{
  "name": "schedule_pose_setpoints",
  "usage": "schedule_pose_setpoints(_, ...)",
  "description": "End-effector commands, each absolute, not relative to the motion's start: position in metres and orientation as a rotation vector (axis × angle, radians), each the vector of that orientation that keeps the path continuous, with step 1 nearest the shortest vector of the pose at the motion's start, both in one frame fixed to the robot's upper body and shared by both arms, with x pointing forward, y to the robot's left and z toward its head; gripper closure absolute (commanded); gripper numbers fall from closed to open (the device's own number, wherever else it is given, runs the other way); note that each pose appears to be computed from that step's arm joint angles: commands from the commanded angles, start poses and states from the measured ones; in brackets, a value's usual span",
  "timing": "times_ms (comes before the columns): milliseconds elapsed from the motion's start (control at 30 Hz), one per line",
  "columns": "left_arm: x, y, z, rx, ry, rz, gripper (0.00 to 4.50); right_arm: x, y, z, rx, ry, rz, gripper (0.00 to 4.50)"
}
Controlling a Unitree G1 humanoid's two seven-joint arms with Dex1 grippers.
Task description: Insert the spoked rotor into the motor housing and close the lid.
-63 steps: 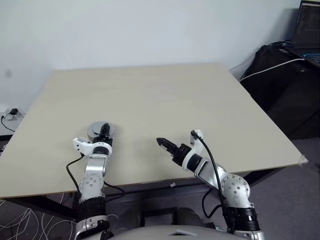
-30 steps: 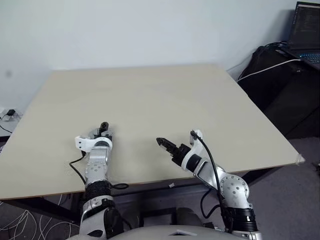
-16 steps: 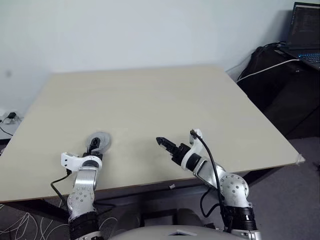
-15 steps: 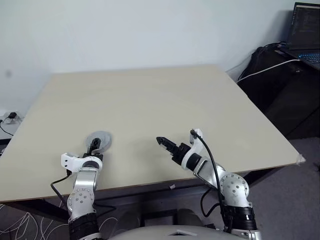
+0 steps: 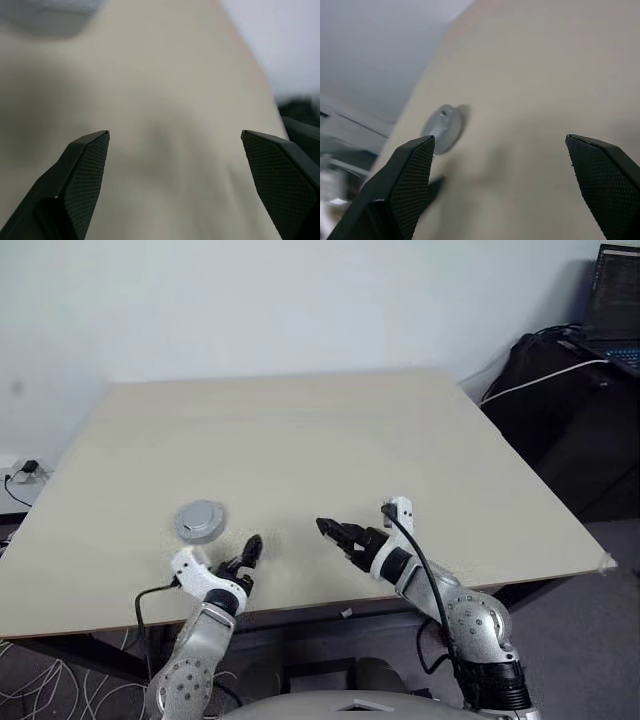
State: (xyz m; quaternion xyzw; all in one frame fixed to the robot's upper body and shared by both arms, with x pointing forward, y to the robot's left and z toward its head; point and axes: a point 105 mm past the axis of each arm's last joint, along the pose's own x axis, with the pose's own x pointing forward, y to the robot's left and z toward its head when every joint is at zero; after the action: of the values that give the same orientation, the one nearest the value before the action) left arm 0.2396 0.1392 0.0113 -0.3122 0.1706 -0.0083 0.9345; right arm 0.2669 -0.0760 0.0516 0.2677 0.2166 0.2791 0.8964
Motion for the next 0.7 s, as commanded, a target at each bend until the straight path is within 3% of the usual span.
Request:
schedule_pose_setpoints(33, 0.245, 0.144, 0.027, -0.294, 0.183, -0.056, 0.05, 0.263, -0.082, 0.062, 0.269, 0.257, 0.589, 0.00)
schedule_pose_setpoints(333, 0.246, 0.143, 0.033, -0.065, 0.022, -0.102, 0.05, 0.255, -0.115, 0.049, -0.083, 0.041, 0.391, 0.00)
schedule_pose_setpoints(567, 0.238, 0.146, 0.029, 0.031, -0.016, -0.098, 0.05, 0.246, -0.146, 0.037, 0.001, 0.028, 0.141, 0.00)
schedule_pose_setpoints(700, 0.236, 0.148, 0.026, 0.021, -0.010, -0.074, 0.05, 0.241, -0.146, 0.034, 0.009, 0.038, 0.138, 0.00)
